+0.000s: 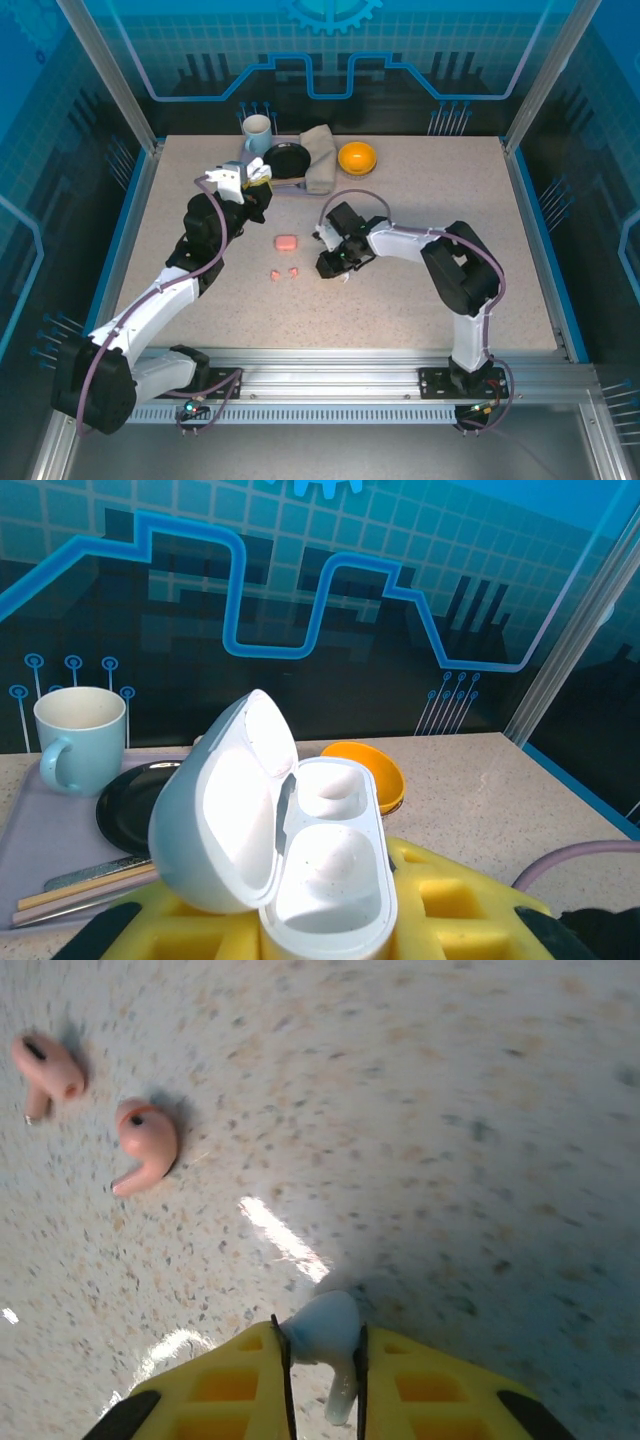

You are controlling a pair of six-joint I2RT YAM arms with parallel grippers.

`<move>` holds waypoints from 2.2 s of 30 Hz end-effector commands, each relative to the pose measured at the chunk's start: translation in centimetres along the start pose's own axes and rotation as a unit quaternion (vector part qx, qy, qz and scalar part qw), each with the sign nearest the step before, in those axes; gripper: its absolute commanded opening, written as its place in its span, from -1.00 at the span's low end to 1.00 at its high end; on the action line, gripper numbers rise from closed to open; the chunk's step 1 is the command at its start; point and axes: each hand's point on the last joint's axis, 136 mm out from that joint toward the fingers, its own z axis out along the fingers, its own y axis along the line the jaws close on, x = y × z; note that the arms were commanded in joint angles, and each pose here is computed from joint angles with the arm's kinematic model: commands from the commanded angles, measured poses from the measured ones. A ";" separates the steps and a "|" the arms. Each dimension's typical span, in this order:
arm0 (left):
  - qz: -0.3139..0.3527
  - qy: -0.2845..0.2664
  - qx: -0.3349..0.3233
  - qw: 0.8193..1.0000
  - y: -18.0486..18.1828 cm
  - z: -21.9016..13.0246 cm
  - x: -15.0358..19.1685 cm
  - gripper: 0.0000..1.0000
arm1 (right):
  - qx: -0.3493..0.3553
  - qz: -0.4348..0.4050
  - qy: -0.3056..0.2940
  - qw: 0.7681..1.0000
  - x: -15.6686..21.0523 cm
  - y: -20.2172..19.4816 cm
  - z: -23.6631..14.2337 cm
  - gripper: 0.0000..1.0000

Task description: Insert the wireless bluetooth earbuds into the charging case

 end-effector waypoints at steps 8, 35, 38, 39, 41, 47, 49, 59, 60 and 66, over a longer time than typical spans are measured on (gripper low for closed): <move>-0.018 -0.027 0.022 0.999 -0.8 -0.2 -2.1 -1.00 | -0.102 0.173 -0.070 0.977 -3.1 0.9 -2.7 -0.62; -0.020 -0.024 0.033 0.999 -1.3 -0.1 -2.3 -1.00 | 0.089 0.160 -0.053 0.982 -0.3 0.7 -3.3 -0.26; -0.020 -0.026 0.034 0.999 -1.3 -0.1 -2.4 -1.00 | 0.126 0.136 -0.047 0.982 -0.6 0.2 -3.1 -0.26; -0.019 -0.025 0.034 0.999 -1.3 -0.1 -2.4 -1.00 | 0.134 0.128 -0.043 0.982 -0.6 0.1 -2.9 -0.26; -0.019 -0.025 0.034 0.999 -1.3 -0.1 -2.5 -1.00 | 0.141 0.117 -0.039 0.982 -0.8 0.0 -2.7 -0.26; -0.019 -0.026 0.033 0.999 -1.3 -0.1 -2.4 -1.00 | 0.148 0.105 -0.024 0.983 -1.1 -0.4 -1.6 -0.22; -0.019 -0.027 0.034 0.999 -1.3 0.0 -2.4 -1.00 | 0.153 0.106 -0.019 0.982 -0.9 -0.7 -1.2 -0.19; -0.021 -0.028 0.034 0.999 -1.3 0.1 -2.4 -1.00 | 0.180 0.092 -0.001 0.979 -0.8 -0.4 0.0 -0.14; -0.022 -0.029 0.034 0.999 -1.3 0.1 -2.4 -1.00 | 0.185 0.088 0.001 0.979 -0.8 -0.3 0.2 -0.14; -0.024 -0.029 0.035 0.999 -1.3 0.0 -2.3 -1.00 | 0.238 0.074 0.019 0.968 -0.3 -0.3 0.6 -0.16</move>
